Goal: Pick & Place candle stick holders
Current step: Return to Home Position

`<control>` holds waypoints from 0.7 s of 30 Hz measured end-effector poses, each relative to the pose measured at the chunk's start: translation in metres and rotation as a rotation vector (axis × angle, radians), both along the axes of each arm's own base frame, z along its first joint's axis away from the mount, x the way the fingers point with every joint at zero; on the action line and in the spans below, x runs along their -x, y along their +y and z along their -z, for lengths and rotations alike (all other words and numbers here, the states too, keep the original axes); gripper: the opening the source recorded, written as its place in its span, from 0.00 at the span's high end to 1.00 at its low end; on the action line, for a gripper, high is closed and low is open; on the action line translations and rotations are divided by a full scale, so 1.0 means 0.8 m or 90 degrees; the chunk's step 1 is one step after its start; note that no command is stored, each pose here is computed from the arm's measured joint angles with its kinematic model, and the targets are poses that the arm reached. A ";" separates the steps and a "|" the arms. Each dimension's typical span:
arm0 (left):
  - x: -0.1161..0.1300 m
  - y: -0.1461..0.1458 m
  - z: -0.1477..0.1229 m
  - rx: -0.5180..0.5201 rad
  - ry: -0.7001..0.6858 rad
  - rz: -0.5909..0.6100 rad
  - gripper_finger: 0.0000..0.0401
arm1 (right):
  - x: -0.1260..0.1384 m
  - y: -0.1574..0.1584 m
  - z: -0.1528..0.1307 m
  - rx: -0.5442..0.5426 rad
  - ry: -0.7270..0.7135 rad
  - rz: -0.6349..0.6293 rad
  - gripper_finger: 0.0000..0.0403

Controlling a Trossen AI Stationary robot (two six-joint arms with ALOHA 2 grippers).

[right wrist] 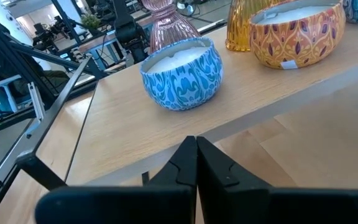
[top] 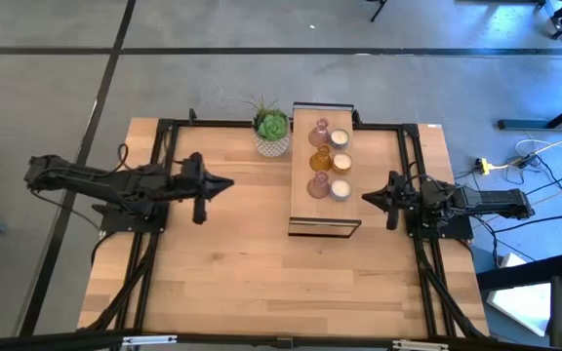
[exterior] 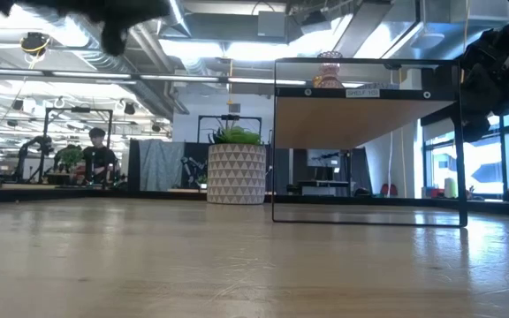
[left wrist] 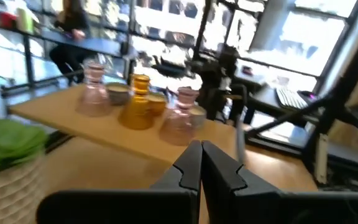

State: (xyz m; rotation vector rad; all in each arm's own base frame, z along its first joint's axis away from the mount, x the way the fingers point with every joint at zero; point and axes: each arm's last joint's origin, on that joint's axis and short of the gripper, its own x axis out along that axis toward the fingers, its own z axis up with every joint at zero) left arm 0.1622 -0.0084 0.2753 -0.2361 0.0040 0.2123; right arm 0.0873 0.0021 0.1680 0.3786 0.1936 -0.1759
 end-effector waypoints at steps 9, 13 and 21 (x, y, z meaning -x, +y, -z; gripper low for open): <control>0.038 0.005 0.058 -0.035 -0.111 -0.033 0.99 | 0.000 0.000 0.000 0.000 0.000 0.000 1.00; 0.045 0.008 0.085 -0.049 -0.103 -0.061 1.00 | 0.000 0.000 0.000 0.000 0.000 0.000 1.00; 0.052 0.009 0.128 -0.075 -0.026 -0.071 0.99 | 0.000 0.000 0.000 0.000 0.000 0.000 1.00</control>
